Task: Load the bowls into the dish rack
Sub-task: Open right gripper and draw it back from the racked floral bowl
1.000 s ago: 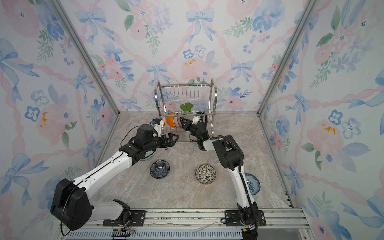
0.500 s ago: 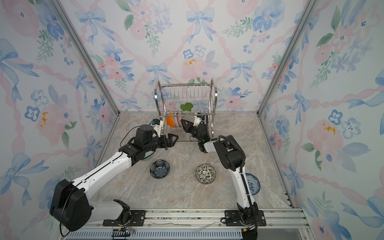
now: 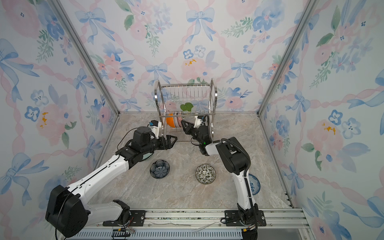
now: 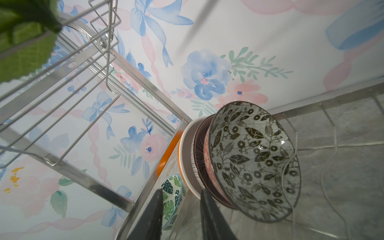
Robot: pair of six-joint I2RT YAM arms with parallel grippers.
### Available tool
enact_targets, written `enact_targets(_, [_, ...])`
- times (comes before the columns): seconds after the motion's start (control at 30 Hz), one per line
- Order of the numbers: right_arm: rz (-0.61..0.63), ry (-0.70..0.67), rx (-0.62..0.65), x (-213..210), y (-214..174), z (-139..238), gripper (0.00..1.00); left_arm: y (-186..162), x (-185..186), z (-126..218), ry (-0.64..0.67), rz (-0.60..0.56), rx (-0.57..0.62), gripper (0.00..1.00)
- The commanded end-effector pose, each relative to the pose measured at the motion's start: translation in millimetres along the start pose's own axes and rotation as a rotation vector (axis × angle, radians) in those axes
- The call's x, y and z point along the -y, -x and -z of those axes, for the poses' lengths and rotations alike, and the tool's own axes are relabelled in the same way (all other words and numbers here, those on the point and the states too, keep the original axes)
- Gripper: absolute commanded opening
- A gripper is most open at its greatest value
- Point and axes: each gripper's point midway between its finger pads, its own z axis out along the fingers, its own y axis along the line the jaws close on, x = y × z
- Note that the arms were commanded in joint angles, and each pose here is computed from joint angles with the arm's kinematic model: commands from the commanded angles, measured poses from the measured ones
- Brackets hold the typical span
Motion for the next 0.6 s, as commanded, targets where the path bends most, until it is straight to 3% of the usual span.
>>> enact_targets(0.0, [0.051,0.038,0.048,-25,16,8,0.34,-11,-7,6,0.013,0.012,-0.028,0.98])
enact_targets(0.57, [0.083,-0.058,-0.041,-35,-4,40,0.38,-22,4,20,-0.03,0.014,-0.047,0.98])
